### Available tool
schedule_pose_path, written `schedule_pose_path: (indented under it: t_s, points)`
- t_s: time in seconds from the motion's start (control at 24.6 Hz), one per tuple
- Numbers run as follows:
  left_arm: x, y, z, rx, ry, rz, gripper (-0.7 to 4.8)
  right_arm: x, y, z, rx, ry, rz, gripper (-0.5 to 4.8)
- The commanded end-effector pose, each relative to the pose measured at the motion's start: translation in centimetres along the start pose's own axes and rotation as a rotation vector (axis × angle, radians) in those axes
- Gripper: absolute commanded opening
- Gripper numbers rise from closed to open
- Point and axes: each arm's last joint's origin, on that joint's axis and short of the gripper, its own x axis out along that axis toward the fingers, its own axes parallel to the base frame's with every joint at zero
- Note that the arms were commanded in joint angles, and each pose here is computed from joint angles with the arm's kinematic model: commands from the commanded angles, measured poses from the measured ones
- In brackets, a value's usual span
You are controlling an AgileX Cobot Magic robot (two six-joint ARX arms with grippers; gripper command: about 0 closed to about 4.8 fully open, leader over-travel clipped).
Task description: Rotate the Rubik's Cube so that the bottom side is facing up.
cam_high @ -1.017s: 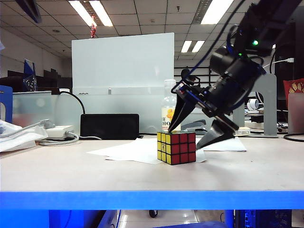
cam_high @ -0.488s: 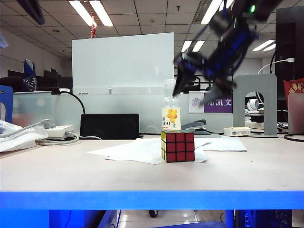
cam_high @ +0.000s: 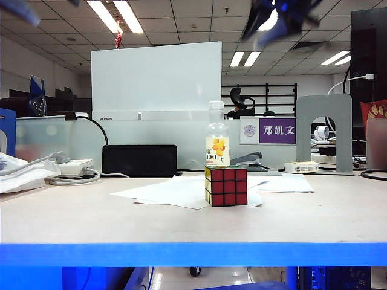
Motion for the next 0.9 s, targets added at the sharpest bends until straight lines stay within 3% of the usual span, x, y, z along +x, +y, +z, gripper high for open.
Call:
schedule_pose_path:
  t_s: [0.04, 0.08, 0.16, 0.33, 0.53, 0.73, 0.9]
  points:
    - [-0.3, 0.0, 2.1, 0.053, -0.223, 0.09, 0.78, -3.8, 1.2, 1.9, -0.048, -0.12, -0.011, 1.14]
    - [-0.5, 0.1, 2.5, 0.054, -0.269, 0.108, 0.33, -5.1, 1.6, 2.3, -0.064, -0.146, -0.023, 0.73]
    - [-0.9, 0.3, 3.4, 0.056, -0.364, 0.148, -0.06, -7.4, 2.2, 2.8, -0.105, -0.182, -0.05, -0.1]
    - [-2.5, 1.6, 4.6, 0.064, -0.503, 0.299, -0.06, -12.7, 3.5, 3.4, -0.18, -0.255, -0.137, -0.06]
    - [-6.1, 4.4, 4.9, -0.014, -0.617, 0.495, -0.06, -19.0, 5.0, 3.1, -0.226, -0.356, -0.221, -0.06]
    - [-10.5, 6.2, 4.3, -0.018, -0.737, 0.575, -0.06, -23.6, 5.9, 1.4, -0.239, -0.437, -0.272, -0.06]
    - [-12.7, 6.8, 3.3, -0.002, -0.745, 0.608, -0.06, -25.6, 6.3, -1.2, -0.24, -0.452, -0.282, -0.06]
